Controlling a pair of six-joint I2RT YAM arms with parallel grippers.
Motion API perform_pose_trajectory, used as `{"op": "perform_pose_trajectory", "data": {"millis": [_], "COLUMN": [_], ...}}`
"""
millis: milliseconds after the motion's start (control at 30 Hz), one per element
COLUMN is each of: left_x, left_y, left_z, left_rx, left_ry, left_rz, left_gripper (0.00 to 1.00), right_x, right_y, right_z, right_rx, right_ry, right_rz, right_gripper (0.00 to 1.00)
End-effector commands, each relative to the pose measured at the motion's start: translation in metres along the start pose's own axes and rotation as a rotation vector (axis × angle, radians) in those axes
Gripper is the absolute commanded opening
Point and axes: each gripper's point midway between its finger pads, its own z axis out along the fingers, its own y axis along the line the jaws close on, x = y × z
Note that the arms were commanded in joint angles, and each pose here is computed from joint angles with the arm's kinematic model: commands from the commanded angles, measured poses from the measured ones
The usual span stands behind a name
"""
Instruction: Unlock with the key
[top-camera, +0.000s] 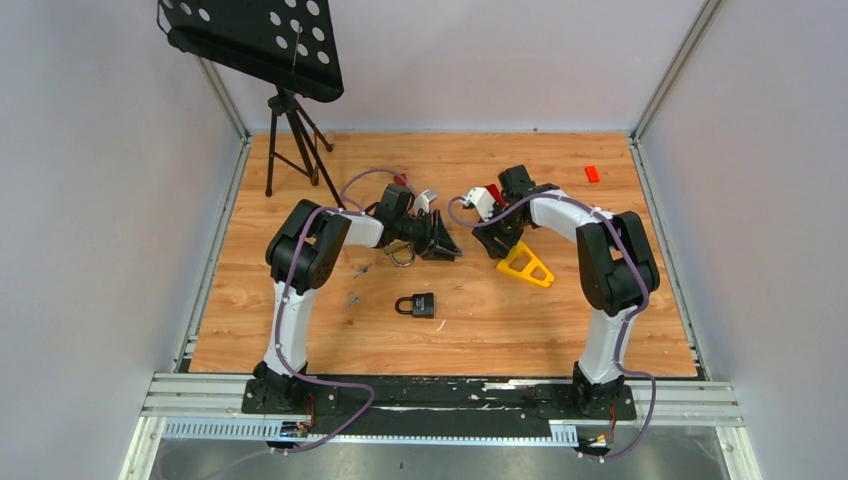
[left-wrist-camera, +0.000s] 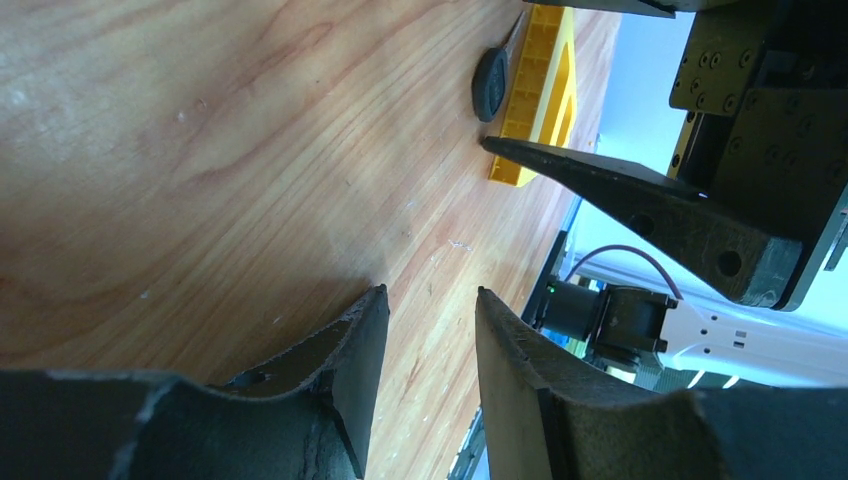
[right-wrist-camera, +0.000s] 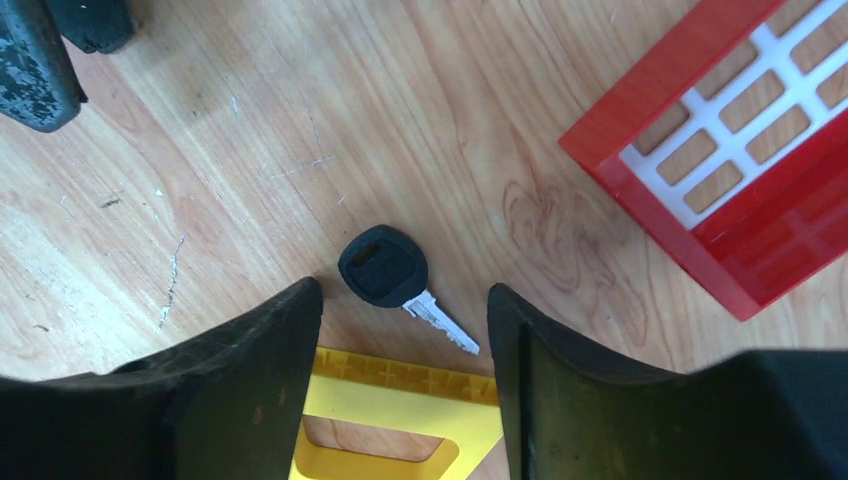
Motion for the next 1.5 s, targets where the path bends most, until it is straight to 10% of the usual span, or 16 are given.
{"op": "perform_pose_trajectory", "data": {"millis": [0, 400, 1133, 1267, 1467], "left_x": [-0.001, -0.019, 0.003, 0.002, -0.003], "left_y": [0.048, 0.023, 0.030, 0.029, 0.025], "left_z": [0.000, -0.027, -0.018, -0.018, -0.028], "left_rx": [-0.149, -0.167, -0.105, -0.101, -0.118], "left_ry": [-0.026, 0.022, 0.121, 0.114, 0.085], "left_rz": [-0.025, 0.155, 0.075, 0.076, 0.100], "left_gripper": [0.48, 0.48, 0.49, 0.49, 0.49], "right_x": [-0.007, -0.011, -0.065, -0.065, -0.077], "right_y": [0.004, 0.039, 0.063, 0.065, 0.068], "right_z": [0.011, 0.022, 0.022, 0.022, 0.022], "right_rx": [-0.052, -0.082, -0.138, -0.111, -0.067], "right_ry": [-0.019, -0.018, -0.157, -0.152, -0.154], "right_rz": [-0.042, -0.001, 0.101, 0.075, 0.057], "right_gripper": [0.57, 0.16, 0.04, 0.16, 0.60]}}
